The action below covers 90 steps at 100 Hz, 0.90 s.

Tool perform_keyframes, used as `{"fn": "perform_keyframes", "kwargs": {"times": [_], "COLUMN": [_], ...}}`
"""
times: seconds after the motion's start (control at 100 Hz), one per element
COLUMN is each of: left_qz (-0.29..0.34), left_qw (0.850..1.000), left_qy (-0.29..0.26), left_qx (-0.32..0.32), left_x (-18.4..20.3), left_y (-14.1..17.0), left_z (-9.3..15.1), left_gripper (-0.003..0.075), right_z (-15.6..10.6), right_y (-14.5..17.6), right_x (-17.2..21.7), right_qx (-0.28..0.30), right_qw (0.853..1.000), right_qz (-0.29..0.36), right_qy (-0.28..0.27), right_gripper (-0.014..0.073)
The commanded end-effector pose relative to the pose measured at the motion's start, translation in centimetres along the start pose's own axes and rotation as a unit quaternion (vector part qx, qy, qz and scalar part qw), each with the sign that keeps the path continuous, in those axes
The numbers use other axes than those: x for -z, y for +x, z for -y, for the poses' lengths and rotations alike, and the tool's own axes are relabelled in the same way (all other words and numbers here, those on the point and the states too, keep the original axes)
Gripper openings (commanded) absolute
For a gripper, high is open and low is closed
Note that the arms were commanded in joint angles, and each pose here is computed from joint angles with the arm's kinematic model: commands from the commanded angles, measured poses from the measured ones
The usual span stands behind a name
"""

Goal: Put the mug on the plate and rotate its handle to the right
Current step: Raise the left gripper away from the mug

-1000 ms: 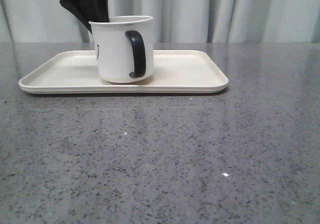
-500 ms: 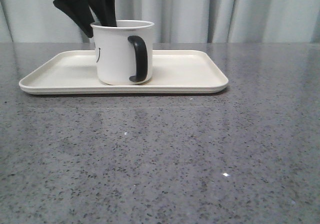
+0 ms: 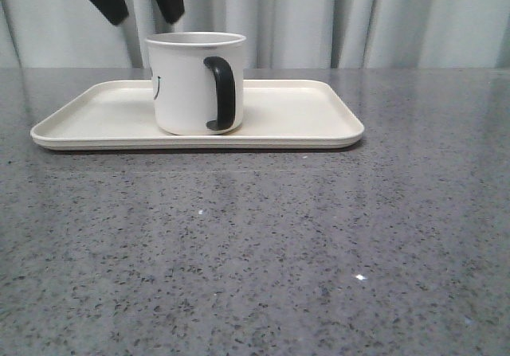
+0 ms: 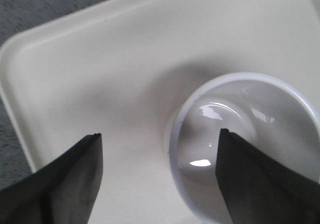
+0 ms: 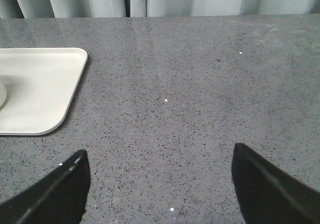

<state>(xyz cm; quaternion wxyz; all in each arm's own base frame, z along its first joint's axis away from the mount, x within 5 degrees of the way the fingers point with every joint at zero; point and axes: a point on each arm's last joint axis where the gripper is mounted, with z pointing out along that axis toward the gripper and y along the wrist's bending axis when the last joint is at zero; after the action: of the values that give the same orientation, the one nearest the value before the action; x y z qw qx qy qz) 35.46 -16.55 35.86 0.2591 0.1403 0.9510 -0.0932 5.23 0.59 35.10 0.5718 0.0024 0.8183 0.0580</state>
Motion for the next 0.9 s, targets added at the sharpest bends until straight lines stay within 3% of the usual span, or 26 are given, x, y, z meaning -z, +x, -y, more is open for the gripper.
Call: {"fn": "perform_keyframes", "kwargs": {"times": [0.0, 0.21, 0.47, 0.69, 0.89], "left_qz": [0.106, 0.169, 0.211, 0.208, 0.214], "left_qw": [0.994, 0.986, 0.977, 0.974, 0.97], "left_qy": [-0.001, 0.001, -0.01, -0.042, -0.059], "left_qx": [-0.011, -0.015, 0.033, 0.076, 0.094], "left_x": [6.3, 11.0, 11.3, 9.7, 9.5], "left_y": [-0.6, 2.5, 10.4, 17.9, 21.4], "left_z": [0.2, -0.3, -2.9, -5.6, -6.5], "left_gripper": [0.0473, 0.0473, 0.0473, 0.0473, 0.0473], "right_z": [-0.1, -0.3, -1.1, -2.7, -5.3], "right_y": [-1.5, -2.0, -2.3, -3.7, -7.0], "right_x": [0.3, 0.3, -2.1, -5.7, -9.7], "right_qx": [0.004, -0.003, -0.039, -0.051, -0.034], "right_qw": [0.999, 0.998, 0.998, 0.99, 0.977], "right_qz": [0.043, 0.065, 0.026, 0.007, -0.024], "right_qy": [-0.002, -0.01, -0.052, -0.132, -0.208], "right_gripper": [0.0584, 0.0584, 0.0584, 0.0584, 0.0584]}}
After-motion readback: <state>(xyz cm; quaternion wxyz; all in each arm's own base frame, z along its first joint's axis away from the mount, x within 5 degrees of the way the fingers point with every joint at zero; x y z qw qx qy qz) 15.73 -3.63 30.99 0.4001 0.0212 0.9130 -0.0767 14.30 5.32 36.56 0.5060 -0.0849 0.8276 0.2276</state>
